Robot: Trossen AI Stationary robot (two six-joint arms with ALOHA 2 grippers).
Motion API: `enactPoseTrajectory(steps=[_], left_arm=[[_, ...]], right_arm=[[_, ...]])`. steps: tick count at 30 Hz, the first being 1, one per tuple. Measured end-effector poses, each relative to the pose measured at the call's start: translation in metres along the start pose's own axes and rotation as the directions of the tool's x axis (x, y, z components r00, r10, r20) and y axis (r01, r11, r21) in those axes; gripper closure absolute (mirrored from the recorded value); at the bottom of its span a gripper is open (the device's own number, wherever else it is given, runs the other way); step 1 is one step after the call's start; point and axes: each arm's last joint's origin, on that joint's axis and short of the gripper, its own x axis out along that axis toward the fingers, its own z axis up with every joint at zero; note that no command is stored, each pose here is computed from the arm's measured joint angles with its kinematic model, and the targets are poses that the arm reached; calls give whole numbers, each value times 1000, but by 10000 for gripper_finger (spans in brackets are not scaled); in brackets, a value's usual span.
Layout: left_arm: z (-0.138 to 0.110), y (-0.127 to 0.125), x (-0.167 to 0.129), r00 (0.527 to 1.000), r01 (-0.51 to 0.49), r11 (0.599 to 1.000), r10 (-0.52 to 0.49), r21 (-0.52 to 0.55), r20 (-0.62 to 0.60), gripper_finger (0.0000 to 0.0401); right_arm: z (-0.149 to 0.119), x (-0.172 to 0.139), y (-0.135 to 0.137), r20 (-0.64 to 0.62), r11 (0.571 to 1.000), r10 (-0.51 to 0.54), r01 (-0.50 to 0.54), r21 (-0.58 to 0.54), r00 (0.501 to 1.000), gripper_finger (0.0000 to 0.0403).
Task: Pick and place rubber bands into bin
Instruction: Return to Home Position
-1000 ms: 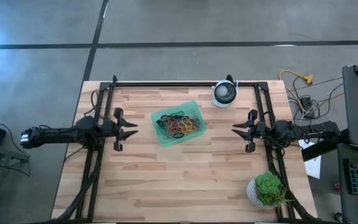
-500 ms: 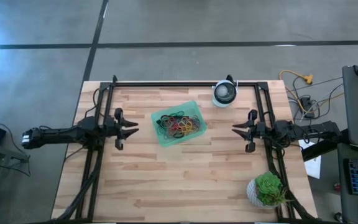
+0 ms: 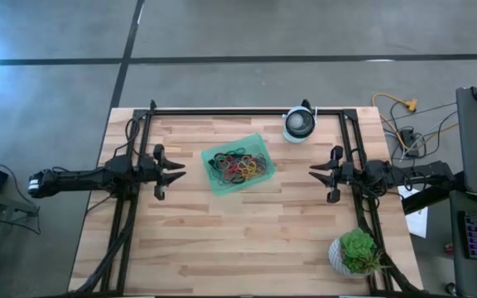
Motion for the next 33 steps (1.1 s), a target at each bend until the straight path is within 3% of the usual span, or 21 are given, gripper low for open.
enactPoseTrajectory(steps=[33], left_arm=[[-1,0,1,1000,0,1000,0,2,-8,308]], right_arm=[[0,0,0,0,1000,0,0,2,1000,335]])
